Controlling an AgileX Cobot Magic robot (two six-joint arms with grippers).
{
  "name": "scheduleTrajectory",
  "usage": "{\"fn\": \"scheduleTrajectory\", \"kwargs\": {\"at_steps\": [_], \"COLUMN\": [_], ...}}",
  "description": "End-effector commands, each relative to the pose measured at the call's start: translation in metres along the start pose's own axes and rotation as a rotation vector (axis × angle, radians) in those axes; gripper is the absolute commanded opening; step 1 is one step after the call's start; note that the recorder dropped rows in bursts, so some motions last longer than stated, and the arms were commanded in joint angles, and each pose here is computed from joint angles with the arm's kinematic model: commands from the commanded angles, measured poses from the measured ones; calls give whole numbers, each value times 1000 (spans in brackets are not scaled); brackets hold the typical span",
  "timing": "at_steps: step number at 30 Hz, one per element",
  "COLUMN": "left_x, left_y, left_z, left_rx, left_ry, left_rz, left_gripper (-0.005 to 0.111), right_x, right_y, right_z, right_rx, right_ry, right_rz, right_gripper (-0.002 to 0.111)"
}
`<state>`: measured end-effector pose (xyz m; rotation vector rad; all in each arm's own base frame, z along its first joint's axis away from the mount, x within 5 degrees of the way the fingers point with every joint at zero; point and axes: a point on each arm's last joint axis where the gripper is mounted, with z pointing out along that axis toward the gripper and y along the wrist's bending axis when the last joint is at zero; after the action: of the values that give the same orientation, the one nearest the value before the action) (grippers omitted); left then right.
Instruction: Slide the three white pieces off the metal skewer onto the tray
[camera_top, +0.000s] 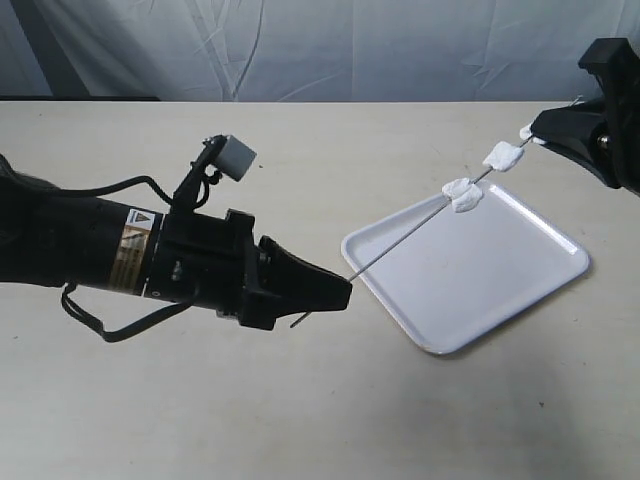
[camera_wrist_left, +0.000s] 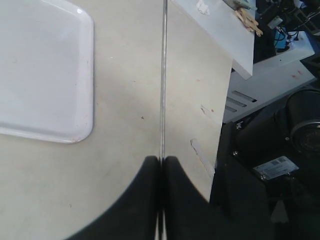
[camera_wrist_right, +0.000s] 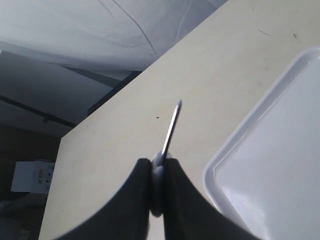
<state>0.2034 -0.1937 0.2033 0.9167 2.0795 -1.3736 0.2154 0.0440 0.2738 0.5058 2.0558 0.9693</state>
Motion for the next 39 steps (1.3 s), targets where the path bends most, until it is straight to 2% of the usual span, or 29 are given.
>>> {"fn": "scheduleTrajectory", "kwargs": {"at_steps": [1, 18, 39], "left_x": [11, 13, 10], "left_y": [1, 4, 5], "left_z": [-2, -2, -2], "left_rx": [-18, -48, -65], "left_ry": [95, 127, 92], "left_rz": [33, 22, 21], "left_gripper": [0, 0, 0], "right_x": [-15, -20, -10], "right_y": [-10, -15, -10], "right_z": [-2, -4, -1], "right_rx": [108, 165, 106], "right_ry": [-139, -196, -85], "right_rz": [1, -16, -76], "right_gripper": [-1, -1, -1]}}
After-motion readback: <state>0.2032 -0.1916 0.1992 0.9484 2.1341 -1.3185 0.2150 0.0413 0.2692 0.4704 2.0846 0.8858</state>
